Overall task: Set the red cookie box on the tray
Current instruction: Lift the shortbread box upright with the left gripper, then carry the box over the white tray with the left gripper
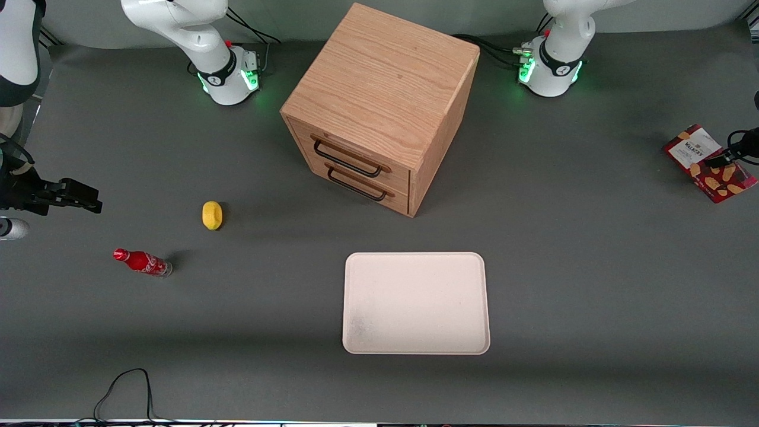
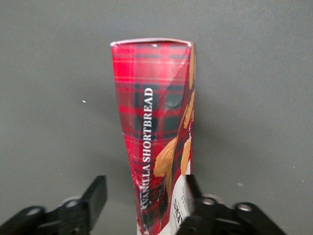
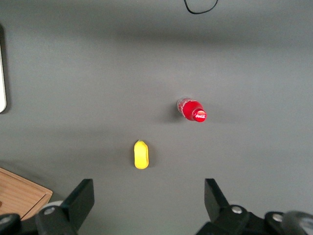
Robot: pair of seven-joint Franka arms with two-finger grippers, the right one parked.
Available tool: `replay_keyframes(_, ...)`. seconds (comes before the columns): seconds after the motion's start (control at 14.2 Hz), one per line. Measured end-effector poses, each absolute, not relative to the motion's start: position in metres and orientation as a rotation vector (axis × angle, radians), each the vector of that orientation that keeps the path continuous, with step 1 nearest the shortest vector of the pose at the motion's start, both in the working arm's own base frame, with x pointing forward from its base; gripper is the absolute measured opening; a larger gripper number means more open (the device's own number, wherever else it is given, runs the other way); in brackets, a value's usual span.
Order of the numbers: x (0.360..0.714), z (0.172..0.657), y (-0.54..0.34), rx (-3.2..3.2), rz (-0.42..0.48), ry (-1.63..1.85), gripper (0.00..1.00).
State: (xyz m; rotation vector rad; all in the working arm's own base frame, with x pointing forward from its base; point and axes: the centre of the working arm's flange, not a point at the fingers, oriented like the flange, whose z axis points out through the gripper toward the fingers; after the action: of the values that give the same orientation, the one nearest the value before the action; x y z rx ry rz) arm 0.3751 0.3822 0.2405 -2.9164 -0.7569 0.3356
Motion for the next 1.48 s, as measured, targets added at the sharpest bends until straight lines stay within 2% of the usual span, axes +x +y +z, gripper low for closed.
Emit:
replay_keyframes(0.07, 0.376, 0.24, 0.382, -2.919, 0.337, -0.749, 0.52)
replay_keyframes(0.28, 0.38, 0.24, 0.377, -2.934, 0.341, -0.707, 0.21)
replay_keyframes(0.42, 0.389, 0.242, 0.368, -2.971, 0.363, -0.597, 0.03)
replay_keyframes(0.63, 0.428, 0.265, 0.343, -3.025, 0.437, -0.437, 0.03)
replay_keyframes(0.85, 0.506, 0.326, 0.275, -3.079, 0.469, -0.189, 0.03)
replay_keyframes(0.99, 0.556, 0.375, 0.214, -3.092, 0.426, -0.004, 0.03)
replay_keyframes(1.13, 0.59, 0.425, 0.149, -3.124, 0.405, 0.137, 0.03)
replay_keyframes(1.34, 0.615, 0.485, 0.065, -3.207, 0.355, 0.185, 0.03)
replay_keyframes(1.48, 0.628, 0.505, 0.003, -3.217, 0.305, 0.19, 0.03)
